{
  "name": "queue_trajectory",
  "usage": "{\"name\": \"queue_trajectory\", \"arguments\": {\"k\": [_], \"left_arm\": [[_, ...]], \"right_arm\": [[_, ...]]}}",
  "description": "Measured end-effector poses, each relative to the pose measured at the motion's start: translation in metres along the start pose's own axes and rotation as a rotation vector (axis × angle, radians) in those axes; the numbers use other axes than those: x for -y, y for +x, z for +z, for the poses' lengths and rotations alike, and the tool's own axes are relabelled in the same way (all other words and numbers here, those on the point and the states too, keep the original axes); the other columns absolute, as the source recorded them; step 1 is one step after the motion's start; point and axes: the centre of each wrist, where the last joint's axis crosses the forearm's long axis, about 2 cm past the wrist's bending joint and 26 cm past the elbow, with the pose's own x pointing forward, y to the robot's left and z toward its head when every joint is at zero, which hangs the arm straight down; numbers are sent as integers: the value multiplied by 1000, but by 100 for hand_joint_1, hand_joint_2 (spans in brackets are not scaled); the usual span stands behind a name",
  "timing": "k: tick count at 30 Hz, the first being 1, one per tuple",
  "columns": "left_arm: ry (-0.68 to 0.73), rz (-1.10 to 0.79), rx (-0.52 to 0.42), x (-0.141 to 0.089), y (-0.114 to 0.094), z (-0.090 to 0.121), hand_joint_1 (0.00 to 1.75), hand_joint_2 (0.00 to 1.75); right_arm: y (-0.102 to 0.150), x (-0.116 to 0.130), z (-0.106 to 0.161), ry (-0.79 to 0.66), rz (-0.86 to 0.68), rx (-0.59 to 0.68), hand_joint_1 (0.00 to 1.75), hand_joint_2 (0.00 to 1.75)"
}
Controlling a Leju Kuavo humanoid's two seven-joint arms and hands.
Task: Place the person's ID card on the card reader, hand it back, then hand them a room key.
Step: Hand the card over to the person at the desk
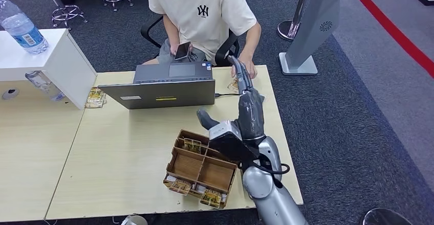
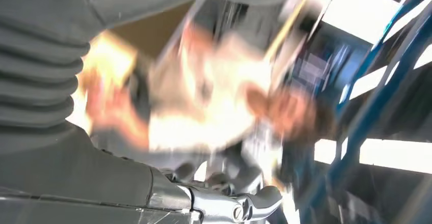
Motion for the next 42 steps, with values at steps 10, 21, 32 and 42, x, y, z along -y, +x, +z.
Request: {"name": "queue_trajectory", "arguments": {"k": [10,21,32,42], "left_arm": [[7,18,1,-7,-6,-2,0,0],[20,18,-3,-14,-9,-4,0,0],[23,19,-4,-16,-10,-4,0,0],[24,19,-4,-17,-10,-4,0,0]], "right_arm": [[3,-10,14,527,-893,-14,0,0],[-7,-24,59,913,-1126,-31,0,0],[-39,-28,125,1140,-1139,-242,0,0],[-74,-7,176,1279,-1097,-414,0,0]]}}
